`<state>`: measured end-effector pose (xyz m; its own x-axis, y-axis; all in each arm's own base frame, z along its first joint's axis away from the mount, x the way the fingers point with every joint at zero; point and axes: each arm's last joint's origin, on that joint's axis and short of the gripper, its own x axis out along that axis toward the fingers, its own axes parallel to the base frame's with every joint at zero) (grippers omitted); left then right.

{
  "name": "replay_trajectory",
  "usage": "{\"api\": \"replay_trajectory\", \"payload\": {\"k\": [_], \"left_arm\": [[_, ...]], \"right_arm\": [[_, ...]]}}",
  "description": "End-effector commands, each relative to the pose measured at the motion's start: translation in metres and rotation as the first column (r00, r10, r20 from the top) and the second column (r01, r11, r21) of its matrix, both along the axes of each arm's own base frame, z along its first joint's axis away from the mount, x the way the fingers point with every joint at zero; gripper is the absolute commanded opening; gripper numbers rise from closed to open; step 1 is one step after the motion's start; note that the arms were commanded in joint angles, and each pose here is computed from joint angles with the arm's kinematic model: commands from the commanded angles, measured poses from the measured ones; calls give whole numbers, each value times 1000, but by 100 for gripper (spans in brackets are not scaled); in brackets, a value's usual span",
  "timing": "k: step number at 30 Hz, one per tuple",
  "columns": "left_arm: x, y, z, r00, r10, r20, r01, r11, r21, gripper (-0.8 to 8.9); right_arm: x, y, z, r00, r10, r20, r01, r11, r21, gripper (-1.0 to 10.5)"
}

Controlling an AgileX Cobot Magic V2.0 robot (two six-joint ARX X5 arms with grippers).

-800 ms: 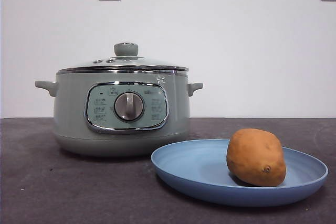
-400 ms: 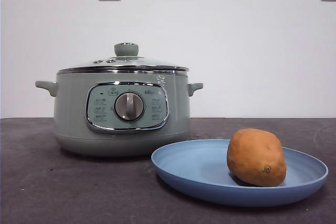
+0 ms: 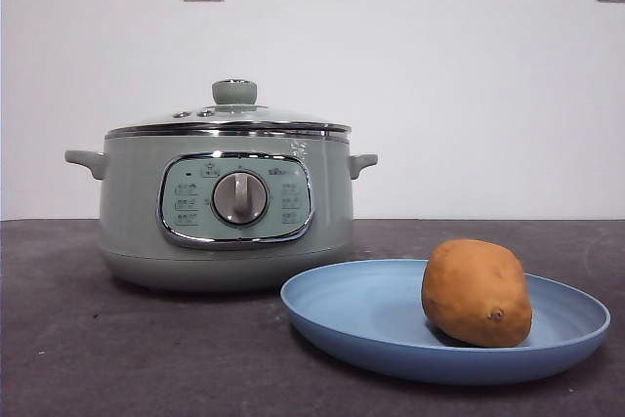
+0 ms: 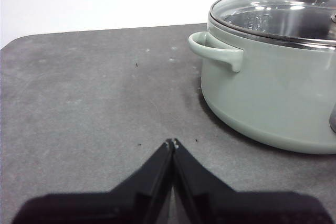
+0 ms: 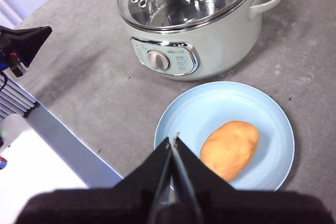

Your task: Take the potato out from the steamer,put the potato on the plate,close the lid

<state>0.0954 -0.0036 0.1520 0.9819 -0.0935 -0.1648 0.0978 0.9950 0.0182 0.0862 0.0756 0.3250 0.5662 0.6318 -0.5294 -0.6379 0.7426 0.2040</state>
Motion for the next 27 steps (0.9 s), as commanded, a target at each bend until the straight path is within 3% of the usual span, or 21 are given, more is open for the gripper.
{"api": "replay_trajectory", "payload": {"k": [1,18,23,27], "left_arm": [[1,0,-5,1000,6,-14,-6,1000,-9,-3],[1,0,-5,1000,6,-14,-6,1000,-9,-3],[1,0,-5,1000,6,-14,-6,1000,-9,-3],[1,0,-5,1000,5,-14,-5,1000,-9,-3]], "right_arm": [[0,0,1,1000,-3,0,3,1000,5,1],[0,0,1,1000,5,24,-4,1000,-15,1],[3,-16,4,989,-98,107,100,995,-21,1],[3,-35,1,956,-246,158,244,969,36,1]]}}
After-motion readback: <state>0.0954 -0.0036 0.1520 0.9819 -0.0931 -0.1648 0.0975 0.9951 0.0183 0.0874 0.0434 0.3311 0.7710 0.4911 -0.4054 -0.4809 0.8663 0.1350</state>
